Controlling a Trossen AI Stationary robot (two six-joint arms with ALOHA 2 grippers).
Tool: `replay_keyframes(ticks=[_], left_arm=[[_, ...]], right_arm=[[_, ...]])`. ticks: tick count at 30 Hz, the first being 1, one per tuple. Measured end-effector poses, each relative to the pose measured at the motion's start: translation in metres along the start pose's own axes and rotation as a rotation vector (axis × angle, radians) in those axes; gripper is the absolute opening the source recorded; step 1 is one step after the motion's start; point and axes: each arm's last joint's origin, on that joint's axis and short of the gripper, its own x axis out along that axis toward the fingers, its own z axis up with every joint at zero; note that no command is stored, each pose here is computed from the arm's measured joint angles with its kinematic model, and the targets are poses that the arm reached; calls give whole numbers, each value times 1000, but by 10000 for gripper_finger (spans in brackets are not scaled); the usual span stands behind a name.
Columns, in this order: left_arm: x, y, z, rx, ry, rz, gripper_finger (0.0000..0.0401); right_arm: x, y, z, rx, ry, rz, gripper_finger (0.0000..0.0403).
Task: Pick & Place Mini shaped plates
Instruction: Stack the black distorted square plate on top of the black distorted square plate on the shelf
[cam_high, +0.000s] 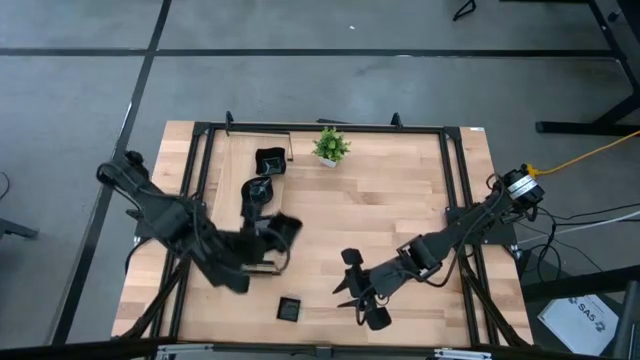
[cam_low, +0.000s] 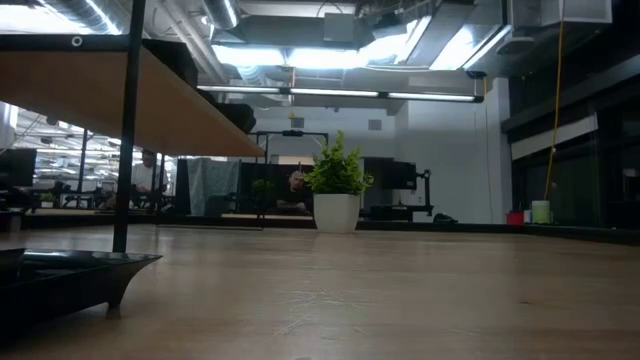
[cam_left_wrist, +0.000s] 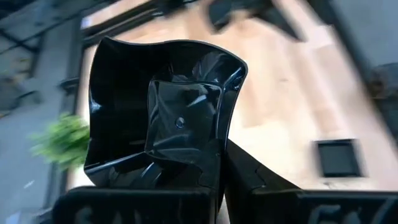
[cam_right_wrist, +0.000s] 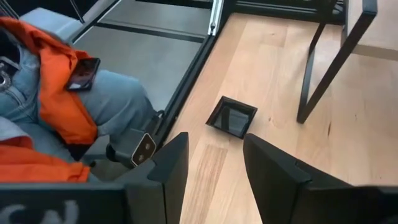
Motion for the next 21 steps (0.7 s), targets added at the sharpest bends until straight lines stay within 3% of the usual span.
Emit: replay_keyframes(ticks=[4,15,21], left_arm=[[-5,25,-5,-25,21,106,3],[9,84,-11,-47,122,242,3],[19,119,-22,-121,236,323,3]], right_arm=[[0,0,0,-1,0,0,153],[0,0,0,-2,1,0,152],[0,0,0,-5,1,-1,152]])
